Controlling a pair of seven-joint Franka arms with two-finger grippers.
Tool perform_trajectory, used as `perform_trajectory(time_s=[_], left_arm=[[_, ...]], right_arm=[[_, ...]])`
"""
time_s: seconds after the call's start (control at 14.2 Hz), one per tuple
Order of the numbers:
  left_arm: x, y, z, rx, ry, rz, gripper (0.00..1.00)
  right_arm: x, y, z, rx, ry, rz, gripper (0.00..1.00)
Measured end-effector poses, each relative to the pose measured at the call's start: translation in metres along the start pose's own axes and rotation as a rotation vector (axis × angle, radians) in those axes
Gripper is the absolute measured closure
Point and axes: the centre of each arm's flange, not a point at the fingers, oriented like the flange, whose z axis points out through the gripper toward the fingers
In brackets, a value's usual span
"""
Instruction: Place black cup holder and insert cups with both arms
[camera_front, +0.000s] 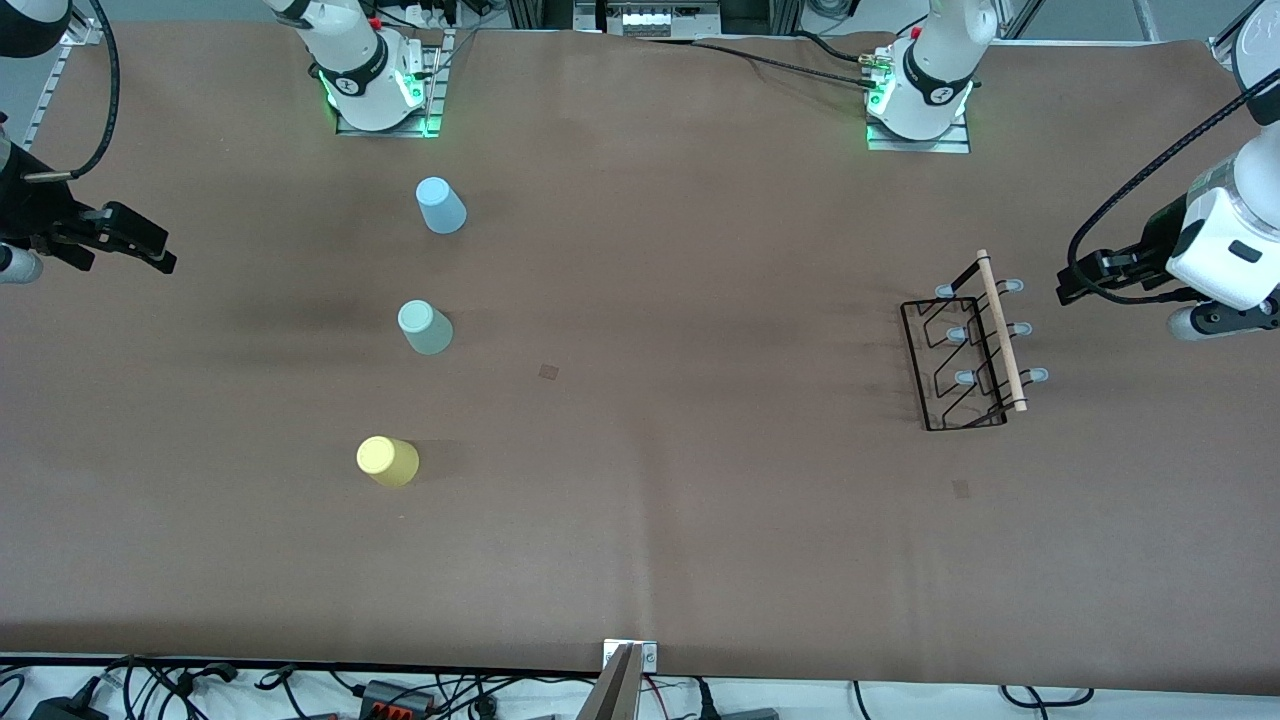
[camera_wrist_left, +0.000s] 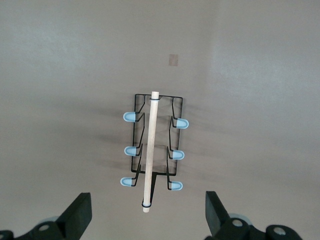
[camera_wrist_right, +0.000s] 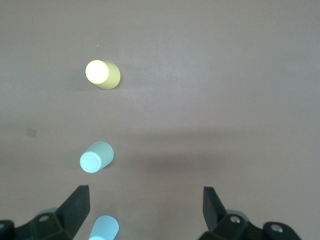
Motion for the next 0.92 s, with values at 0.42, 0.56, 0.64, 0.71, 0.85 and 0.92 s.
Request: perform_trajectory(time_s=[0.42,0.56,0.64,0.71,0.85,0.92], left_arm=[[0.0,0.0,0.0,0.0,0.002,0.0,0.0],[0.001,0.0,0.001,0.0,0.001,0.0,0.0],[0.001,0.0,0.002,0.0,-0.001,0.0,0.0],[0.002,0.0,0.004,0.0,-0.005,0.0,0.0],[0.005,0.001,0.014,0.003,-0.024,0.001,0.0],[0.008,0.001,0.023,0.005,-0.037,0.002,0.0]], right_arm=[[-0.002,0.0,-0.002,0.0,0.001,0.0,0.0],[-0.002,0.0,-0.002,0.0,0.0,0.0,0.0],[-0.002,0.0,-0.001,0.0,-0.001,0.0,0.0],[-0.002,0.0,-0.001,0.0,-0.001,0.0,0.0],[-0.002,0.0,-0.001,0.0,-0.001,0.0,0.0],[-0.002,0.0,-0.001,0.0,-0.001,0.0,0.0]])
